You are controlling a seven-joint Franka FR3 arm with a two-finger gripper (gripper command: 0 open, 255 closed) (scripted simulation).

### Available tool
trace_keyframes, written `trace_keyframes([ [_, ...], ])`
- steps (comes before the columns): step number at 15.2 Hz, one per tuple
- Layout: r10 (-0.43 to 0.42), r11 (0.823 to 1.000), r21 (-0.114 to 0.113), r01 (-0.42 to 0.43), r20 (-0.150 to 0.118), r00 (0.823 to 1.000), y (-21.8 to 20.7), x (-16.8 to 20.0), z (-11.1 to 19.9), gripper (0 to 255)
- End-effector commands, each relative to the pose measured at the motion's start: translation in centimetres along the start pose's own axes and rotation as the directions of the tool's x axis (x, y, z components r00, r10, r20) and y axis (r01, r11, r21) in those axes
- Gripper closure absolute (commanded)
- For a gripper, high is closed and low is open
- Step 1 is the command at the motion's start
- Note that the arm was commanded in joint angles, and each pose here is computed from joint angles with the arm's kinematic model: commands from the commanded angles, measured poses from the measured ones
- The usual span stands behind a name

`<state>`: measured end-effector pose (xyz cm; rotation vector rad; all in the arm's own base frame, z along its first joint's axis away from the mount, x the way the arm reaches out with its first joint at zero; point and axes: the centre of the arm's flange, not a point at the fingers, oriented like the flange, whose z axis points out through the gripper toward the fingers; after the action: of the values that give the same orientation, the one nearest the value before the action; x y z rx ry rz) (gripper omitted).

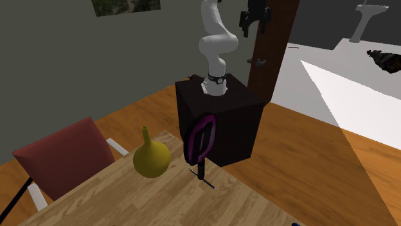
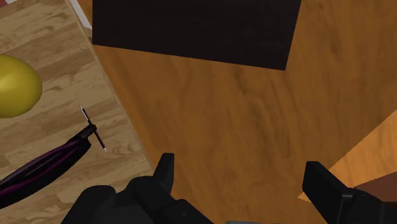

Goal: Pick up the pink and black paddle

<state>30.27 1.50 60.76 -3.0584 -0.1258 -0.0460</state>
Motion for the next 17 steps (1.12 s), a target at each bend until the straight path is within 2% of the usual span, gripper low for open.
trace_keyframes([
  [1, 0.000, 1.000, 0.000, 0.000, 0.000, 1.000, 0.0, 0.0, 0.0, 0],
  [5, 0.118, 0.993, 0.002, -0.118, 0.016, 0.993, 2.8, 4.5, 1.6, 0],
  [9, 0.233, 0.972, 0.002, -0.234, 0.031, 0.972, 6.0, 8.6, 3.3, 0],
  [13, 0.346, 0.938, -0.001, -0.346, 0.047, 0.937, 9.7, 12.2, 5.0, 0],
  [17, 0.453, 0.891, -0.004, -0.454, 0.062, 0.889, 13.8, 15.4, 6.8, 0],
])
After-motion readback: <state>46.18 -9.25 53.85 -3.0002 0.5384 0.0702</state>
